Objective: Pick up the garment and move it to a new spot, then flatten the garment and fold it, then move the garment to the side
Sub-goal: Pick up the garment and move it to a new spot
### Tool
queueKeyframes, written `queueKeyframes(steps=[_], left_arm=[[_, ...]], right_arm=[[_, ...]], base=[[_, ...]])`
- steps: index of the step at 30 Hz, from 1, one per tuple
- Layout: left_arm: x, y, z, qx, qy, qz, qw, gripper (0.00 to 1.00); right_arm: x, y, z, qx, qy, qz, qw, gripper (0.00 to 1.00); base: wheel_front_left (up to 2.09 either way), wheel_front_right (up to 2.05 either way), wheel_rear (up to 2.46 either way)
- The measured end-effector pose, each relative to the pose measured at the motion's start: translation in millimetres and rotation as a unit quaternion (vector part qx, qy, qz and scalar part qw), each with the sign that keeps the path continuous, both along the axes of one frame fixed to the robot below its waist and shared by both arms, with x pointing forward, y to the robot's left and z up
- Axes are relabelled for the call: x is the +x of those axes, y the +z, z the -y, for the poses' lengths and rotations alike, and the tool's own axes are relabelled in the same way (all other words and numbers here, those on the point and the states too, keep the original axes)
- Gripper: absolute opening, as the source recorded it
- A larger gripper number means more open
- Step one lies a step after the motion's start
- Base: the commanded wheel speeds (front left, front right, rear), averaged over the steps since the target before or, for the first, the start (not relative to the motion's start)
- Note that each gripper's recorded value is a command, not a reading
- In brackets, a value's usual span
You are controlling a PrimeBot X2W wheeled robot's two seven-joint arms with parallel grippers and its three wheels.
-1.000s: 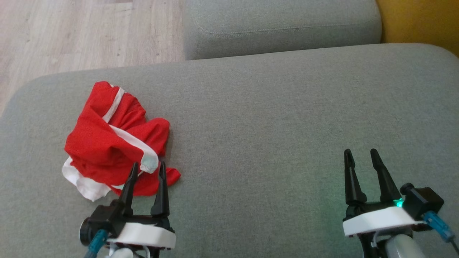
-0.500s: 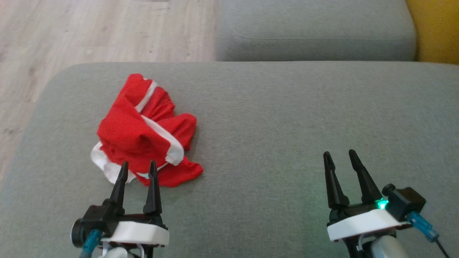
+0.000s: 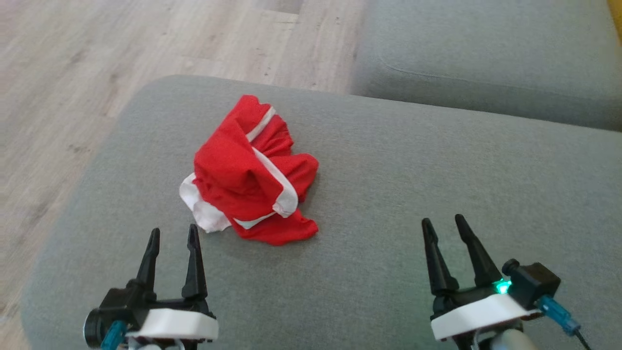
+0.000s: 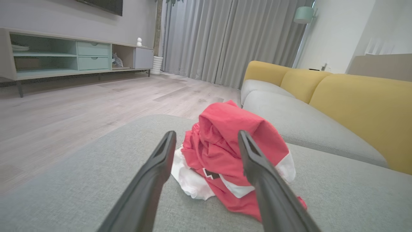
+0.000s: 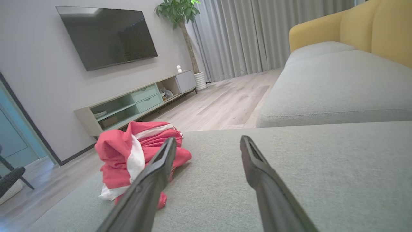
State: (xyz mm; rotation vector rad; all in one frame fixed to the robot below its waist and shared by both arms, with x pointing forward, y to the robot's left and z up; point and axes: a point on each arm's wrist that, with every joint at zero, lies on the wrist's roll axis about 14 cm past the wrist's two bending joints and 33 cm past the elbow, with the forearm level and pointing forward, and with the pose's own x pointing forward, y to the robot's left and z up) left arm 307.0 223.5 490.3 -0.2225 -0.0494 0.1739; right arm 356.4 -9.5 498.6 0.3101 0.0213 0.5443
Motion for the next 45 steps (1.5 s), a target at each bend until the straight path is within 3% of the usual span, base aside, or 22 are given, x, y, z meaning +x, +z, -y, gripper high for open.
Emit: queueKeyframes(steps=[7, 15, 23, 28, 32, 33, 43, 44, 45], left_arm=[[-12, -1, -12, -0.002, 0.023, 0.0, 1.0, 1.0], [-9, -5, -8, 0.001, 0.009, -0.007, 1.0, 1.0], [45, 10, 2, 0.064, -0.066, -0.014, 0.996, 1.0], [106, 17, 7, 0.122, -0.126, -0.075, 0.982, 1.0], [142, 3, 11, 0.112, -0.153, -0.147, 0.971, 1.0], [153, -11, 11, 0.118, -0.166, -0.189, 0.961, 1.0], [165, -74, 7, 0.13, -0.186, -0.315, 0.922, 1.0], [164, -78, 10, 0.13, -0.192, -0.32, 0.919, 0.97], [163, -81, 13, 0.127, -0.197, -0.324, 0.917, 0.0]], right_arm=[[-8, 2, -23, -0.001, 0.038, 0.003, 0.999, 1.0], [-9, -3, -24, -0.001, 0.041, -0.005, 0.999, 1.0], [5, -18, -15, -0.008, 0.025, -0.021, 0.999, 1.0], [29, -17, -15, -0.007, 0.02, -0.012, 1.0, 1.0], [47, -19, -12, -0.001, 0.012, -0.01, 1.0, 1.0], [52, -25, -10, -0.001, 0.008, -0.016, 1.0, 1.0], [61, -43, 12, -0.01, -0.022, -0.036, 0.999, 1.0], [62, -43, 13, -0.01, -0.024, -0.035, 0.999, 1.0], [62, -42, 14, -0.011, -0.025, -0.034, 0.999, 1.0]], base=[[0.0, 0.0, 0.0], [0.0, 0.0, 0.0], [0.0, 0.0, 0.0], [0.0, 0.0, 0.0], [0.0, 0.0, 0.0], [0.0, 0.0, 0.0], [0.0, 0.0, 0.0], [0.0, 0.0, 0.0], [0.0, 0.0, 0.0]])
